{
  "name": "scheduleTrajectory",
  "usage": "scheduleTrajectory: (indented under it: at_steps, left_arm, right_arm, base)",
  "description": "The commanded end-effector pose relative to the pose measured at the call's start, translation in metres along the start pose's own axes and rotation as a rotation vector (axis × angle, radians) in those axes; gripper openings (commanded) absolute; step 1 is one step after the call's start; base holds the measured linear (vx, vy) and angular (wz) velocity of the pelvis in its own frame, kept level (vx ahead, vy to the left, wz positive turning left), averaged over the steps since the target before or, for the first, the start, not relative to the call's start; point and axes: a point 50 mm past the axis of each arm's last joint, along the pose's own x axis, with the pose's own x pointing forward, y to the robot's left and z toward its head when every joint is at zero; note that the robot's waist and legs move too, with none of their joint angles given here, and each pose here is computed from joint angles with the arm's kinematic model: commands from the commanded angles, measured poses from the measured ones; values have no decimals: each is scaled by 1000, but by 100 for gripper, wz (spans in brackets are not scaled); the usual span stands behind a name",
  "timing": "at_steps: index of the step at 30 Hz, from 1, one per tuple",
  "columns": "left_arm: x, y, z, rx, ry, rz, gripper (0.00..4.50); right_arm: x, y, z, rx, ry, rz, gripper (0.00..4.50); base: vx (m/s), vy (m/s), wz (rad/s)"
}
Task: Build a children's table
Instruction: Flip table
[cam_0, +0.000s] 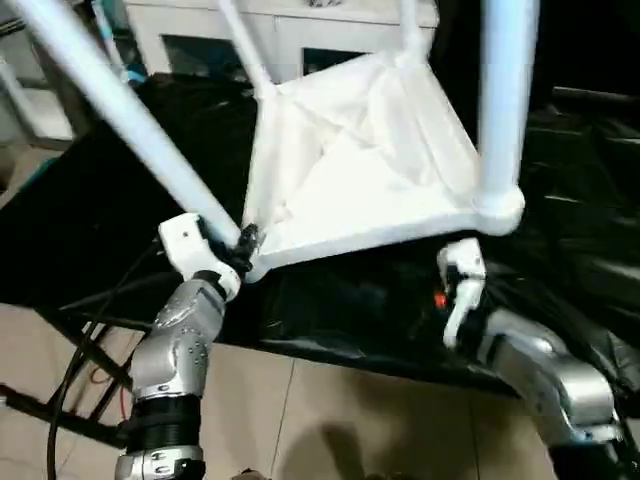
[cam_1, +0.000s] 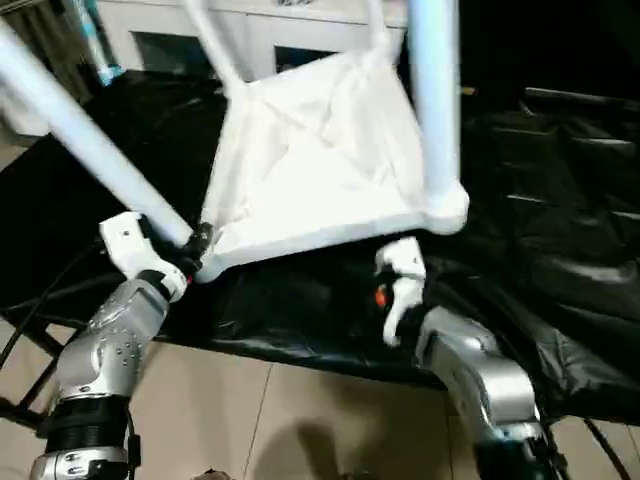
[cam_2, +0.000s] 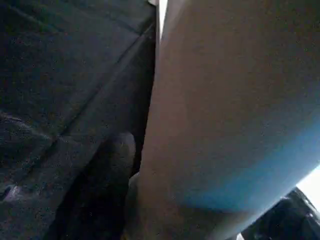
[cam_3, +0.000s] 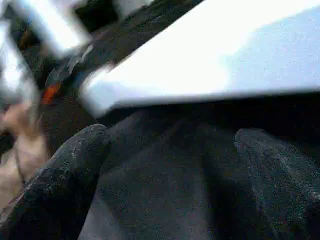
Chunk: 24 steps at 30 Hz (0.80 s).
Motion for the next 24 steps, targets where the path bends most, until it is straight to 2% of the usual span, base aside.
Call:
scheduleTrajectory:
  at_steps: [1, 3, 6, 8, 10, 12, 16, 24]
  left_arm:
    - [2, -10, -2, -87, 17, -39, 258]
    - [2, -10, -2, -96, 24, -31, 258]
    - [2, -11, -2, -100, 31, -32, 258]
    - [2, -12, -2, -100, 35, -32, 258]
    - [2, -12, -2, -98, 36, -32, 258]
    - [2, -13, -3, -99, 40, -36, 258]
    - [3, -14, -4, -97, 48, -44, 258]
    - [2, -26, -10, -92, 84, -104, 258]
  right_arm:
    - [-1, -1, 4, 83, -46, 2, 450]
    - [2, 1, 10, 175, -113, 19, 450]
    - [4, -3, 11, 206, -127, -26, 450]
    - [6, -5, 12, 273, -145, -48, 450]
    - [7, -4, 13, 290, -153, -41, 450]
    - [10, -4, 18, 351, -200, -39, 450]
    - [13, -8, 20, 387, -221, -81, 450]
    - [38, -15, 24, 504, -277, -169, 450]
  base:
    - [0, 0, 0]
    - [0, 0, 0]
    - [0, 0, 0]
    - [0, 0, 0]
    - [0, 0, 0]
    - [0, 0, 0]
    - [0, 0, 0]
    - [0, 0, 0]
